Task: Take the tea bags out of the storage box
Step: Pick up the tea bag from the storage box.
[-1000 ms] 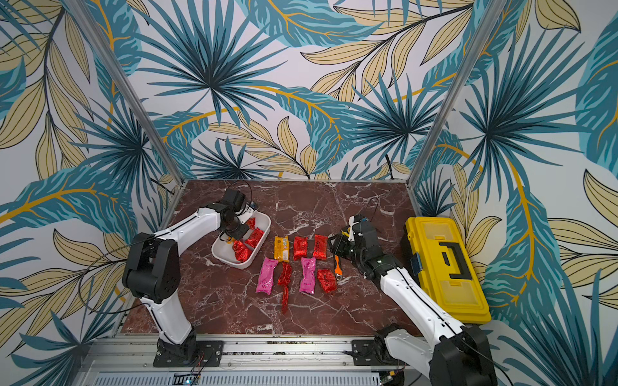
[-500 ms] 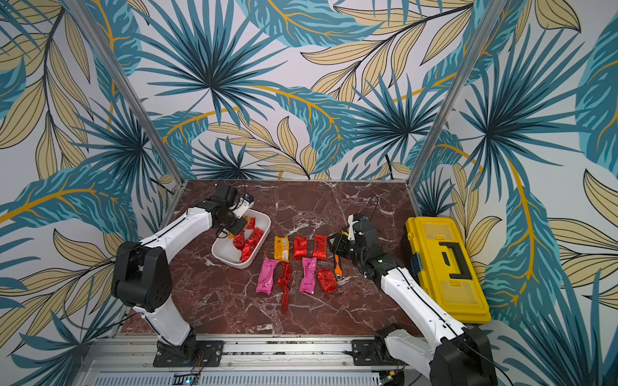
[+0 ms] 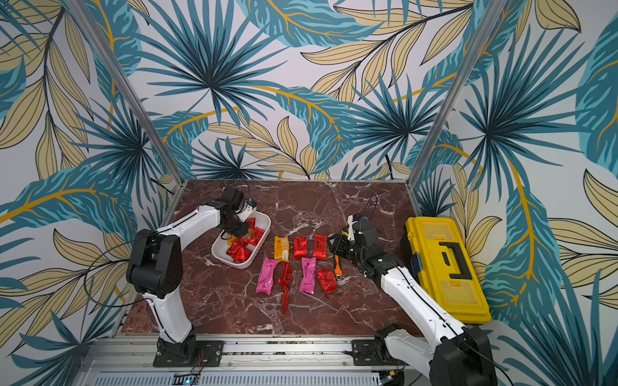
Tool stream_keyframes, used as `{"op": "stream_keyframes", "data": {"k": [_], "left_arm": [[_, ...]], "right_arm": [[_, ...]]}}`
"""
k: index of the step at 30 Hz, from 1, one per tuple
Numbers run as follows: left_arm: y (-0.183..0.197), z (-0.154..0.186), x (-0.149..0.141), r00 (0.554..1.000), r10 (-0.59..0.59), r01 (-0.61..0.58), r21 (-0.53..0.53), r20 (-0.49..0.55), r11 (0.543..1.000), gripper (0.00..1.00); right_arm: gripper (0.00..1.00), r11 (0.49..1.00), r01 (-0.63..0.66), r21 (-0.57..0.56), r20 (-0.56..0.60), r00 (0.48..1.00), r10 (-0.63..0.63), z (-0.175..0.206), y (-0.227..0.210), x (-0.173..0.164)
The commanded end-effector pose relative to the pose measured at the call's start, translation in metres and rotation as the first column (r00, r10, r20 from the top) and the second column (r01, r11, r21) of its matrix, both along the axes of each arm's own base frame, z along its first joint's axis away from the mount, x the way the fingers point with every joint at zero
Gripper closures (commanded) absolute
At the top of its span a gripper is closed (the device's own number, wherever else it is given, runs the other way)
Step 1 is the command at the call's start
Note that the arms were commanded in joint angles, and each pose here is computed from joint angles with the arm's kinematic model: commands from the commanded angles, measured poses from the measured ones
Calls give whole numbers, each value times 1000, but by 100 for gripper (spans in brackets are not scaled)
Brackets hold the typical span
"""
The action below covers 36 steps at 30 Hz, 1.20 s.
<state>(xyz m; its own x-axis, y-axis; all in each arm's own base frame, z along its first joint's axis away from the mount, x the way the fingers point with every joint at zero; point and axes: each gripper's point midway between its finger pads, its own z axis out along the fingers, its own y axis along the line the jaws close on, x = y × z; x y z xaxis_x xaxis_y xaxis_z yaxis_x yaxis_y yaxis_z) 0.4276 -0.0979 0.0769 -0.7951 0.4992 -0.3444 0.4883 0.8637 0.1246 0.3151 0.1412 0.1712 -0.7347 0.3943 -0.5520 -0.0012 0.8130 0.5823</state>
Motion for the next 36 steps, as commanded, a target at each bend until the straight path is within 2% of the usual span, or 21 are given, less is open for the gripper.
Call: {"op": "stream_keyframes", "data": {"k": [1,6,10,15,22,24,27,30,31,34,36], "left_arm": [[0,9,12,1000,9,-9,-11,22,1000,67],[-3,15,14,999,2,-1,-26,40,1000,89],[-4,19,14,999,-2,3,-31,47,1000,99],[-5,44,14,994,-2,7,-46,110,999,100],[-7,106,8,970,20,6,-105,242,994,100],[-9,121,3,964,29,8,-137,266,991,100],[-21,142,-9,958,44,27,-242,283,970,100],[-47,161,-28,961,61,64,-433,270,899,100],[-58,165,-35,966,73,68,-518,247,853,100],[-94,180,-56,984,64,84,-747,167,659,100],[-109,189,-67,988,55,90,-818,147,568,100]], "right_arm": [[48,1000,-21,-11,-8,1000,21,0,3,-1],[48,1000,-26,-8,-6,1000,26,1,4,-2],[48,999,-34,-2,0,999,34,5,6,-2],[48,999,-43,2,11,999,43,12,8,-4],[48,996,-90,-23,38,995,91,23,26,-5],[48,993,-116,-17,53,992,116,28,34,-5],[47,983,-184,15,112,977,181,41,53,-4],[44,944,-327,53,197,930,311,58,85,-11],[44,924,-377,61,229,906,355,64,97,-15],[43,866,-493,84,286,845,452,72,126,-23],[43,831,-545,113,299,816,495,74,141,-26]]}}
